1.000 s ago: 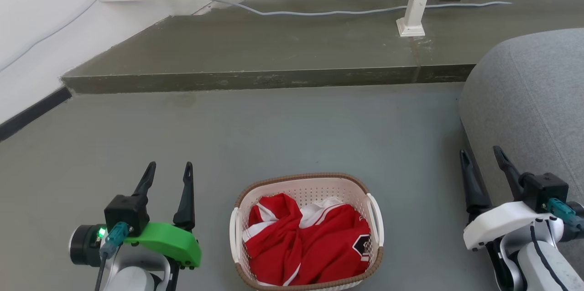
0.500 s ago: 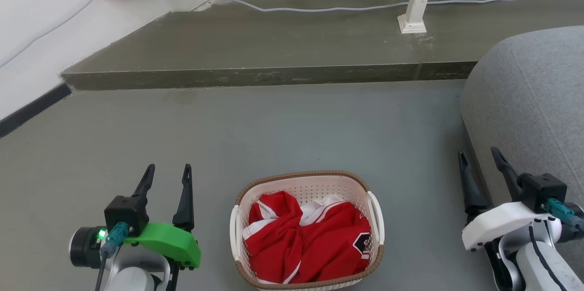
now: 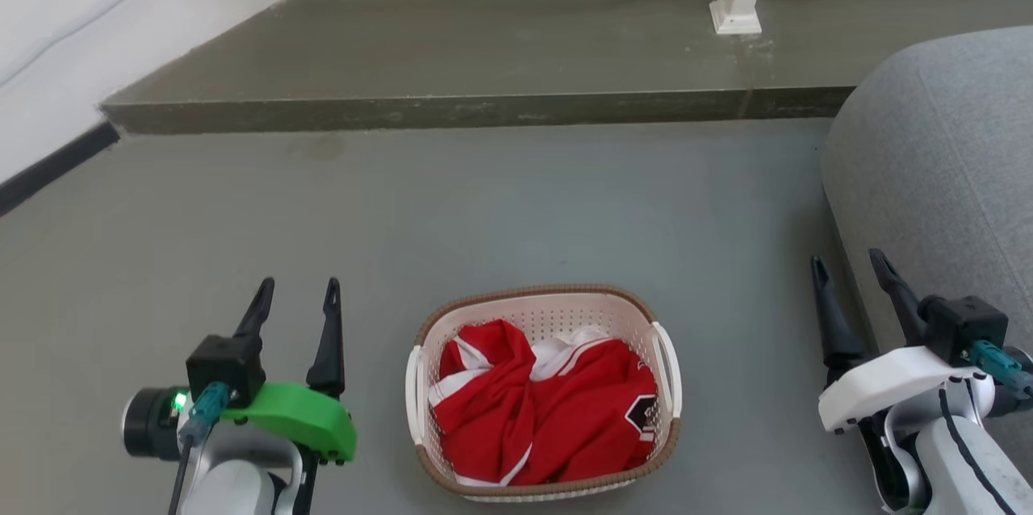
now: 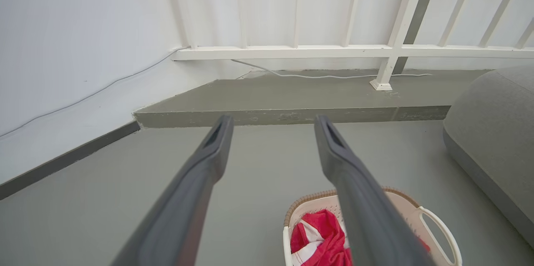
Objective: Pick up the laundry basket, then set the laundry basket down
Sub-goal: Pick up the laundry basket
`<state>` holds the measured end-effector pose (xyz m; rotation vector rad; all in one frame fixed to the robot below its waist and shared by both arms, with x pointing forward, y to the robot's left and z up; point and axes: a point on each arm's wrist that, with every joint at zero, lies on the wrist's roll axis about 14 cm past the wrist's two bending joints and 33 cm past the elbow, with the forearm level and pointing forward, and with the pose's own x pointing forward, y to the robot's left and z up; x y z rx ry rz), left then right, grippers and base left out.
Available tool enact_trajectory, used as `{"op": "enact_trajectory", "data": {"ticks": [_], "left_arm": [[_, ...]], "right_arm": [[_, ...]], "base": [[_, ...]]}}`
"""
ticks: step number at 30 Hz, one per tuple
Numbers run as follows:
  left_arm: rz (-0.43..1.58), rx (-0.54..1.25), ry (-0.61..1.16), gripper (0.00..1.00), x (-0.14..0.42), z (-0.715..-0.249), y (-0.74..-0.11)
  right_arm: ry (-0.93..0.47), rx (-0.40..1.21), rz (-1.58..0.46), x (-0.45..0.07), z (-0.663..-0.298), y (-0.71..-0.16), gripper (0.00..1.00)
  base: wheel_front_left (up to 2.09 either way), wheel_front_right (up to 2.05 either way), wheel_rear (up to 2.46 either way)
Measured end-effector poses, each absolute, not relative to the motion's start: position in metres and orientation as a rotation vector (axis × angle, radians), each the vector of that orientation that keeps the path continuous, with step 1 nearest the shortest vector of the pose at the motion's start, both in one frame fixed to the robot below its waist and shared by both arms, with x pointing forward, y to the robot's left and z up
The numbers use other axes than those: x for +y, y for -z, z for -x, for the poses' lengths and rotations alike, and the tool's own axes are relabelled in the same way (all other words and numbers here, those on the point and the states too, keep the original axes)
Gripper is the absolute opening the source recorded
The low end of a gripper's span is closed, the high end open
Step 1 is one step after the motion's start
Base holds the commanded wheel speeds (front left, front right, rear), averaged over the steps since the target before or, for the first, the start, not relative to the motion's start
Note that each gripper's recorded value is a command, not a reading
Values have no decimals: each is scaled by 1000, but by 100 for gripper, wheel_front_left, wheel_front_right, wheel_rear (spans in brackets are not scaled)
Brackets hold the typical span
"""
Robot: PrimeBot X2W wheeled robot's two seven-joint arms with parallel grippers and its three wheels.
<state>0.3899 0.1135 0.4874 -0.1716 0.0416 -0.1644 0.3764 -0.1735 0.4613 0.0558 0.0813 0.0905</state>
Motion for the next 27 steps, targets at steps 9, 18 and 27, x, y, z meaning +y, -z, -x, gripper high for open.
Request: {"op": "enact_trajectory", "data": {"ticks": [9,18,27], "left_arm": [[159,56,195,100,103,-409,-480],[170,161,200,100,97,-422,-444],[176,295,239,100,82,-439,-399]], "right_arm": [[-91,156,-94,-174,-384,-436,100],[-118,221,-103,-167,-399,-410,100],[-153,314,-113,-159,-415,-373,100]], "base": [[0,0,0],[0,0,0],[0,0,0]]}}
